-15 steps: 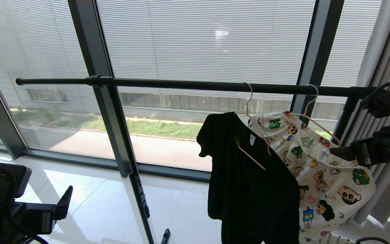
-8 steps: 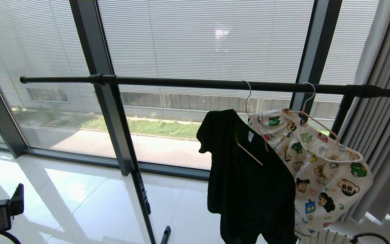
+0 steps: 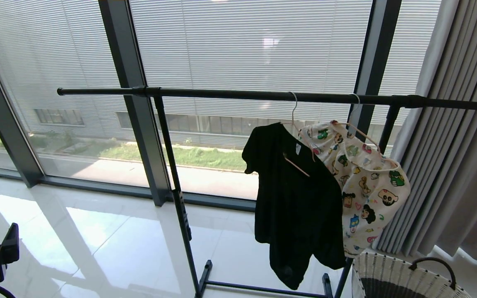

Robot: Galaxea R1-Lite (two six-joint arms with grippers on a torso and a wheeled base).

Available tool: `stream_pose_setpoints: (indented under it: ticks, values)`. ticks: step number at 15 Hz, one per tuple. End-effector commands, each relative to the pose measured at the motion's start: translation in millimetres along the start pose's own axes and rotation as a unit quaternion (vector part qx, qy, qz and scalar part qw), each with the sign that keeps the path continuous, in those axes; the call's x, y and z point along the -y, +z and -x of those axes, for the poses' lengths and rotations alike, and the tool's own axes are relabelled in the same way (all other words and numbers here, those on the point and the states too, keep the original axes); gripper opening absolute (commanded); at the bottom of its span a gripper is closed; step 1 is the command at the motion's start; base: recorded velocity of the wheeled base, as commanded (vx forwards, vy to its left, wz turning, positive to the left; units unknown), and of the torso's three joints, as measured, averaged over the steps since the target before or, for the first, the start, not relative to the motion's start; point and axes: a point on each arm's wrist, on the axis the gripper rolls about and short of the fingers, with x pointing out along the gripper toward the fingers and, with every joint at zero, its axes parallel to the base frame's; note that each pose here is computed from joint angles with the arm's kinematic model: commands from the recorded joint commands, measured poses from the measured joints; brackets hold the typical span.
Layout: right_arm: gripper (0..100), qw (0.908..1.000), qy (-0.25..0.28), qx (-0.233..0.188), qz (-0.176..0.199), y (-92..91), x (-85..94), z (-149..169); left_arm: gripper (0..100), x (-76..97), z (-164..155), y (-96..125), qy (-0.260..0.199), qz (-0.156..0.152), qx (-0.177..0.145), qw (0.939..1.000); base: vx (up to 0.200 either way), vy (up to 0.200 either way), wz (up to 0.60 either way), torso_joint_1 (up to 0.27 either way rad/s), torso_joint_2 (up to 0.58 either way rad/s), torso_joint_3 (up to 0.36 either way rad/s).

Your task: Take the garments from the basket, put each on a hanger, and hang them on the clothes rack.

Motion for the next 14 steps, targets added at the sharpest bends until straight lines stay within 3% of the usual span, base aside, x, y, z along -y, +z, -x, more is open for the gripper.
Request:
stream_pose_setpoints:
  ticks: [1,5,8,11,12,13,14]
  values:
    - [100,0.9999,-0.010,0.003,-0.005,-5.7,2.1,5,100,-1.9,3,-2,0.002,0.003,0.005,1.0000,-0.200,0.000,0.00,0.007,0.01,0.002]
    - [100,0.9995,-0.025,0.013,-0.012,-30.6,1.4,25,100,-9.7,23,-20,0.007,0.014,0.021,0.9997,-0.200,0.000,0.00,0.002,0.00,0.005]
    - [100,0.9989,-0.038,0.019,-0.018,-49.9,-0.5,37,100,-20.8,43,-28,0.017,0.036,0.053,0.9978,0.000,0.000,0.00,0.000,0.00,0.000]
    - [100,0.9980,-0.053,0.026,-0.021,-84.9,-7.7,51,100,-33.4,73,-54,0.019,0.052,0.077,0.9955,0.000,0.000,0.00,0.000,0.00,0.000]
    - [100,0.9969,-0.064,0.038,-0.026,-114.0,-14.1,61,100,-39.2,91,-76,0.020,0.064,0.107,0.9920,0.000,0.000,0.00,-0.095,0.23,0.134]
    - [100,0.9958,-0.070,0.052,-0.029,-130.9,-18.0,66,100,-40.8,101,-93,0.031,0.049,0.126,0.9904,0.000,0.000,0.00,-0.154,0.36,0.203]
    - [100,0.9945,-0.073,0.068,-0.032,-146.1,-21.7,70,100,-40.4,100,-95,0.044,0.053,0.107,0.9918,0.000,0.000,0.00,-0.188,0.44,0.232]
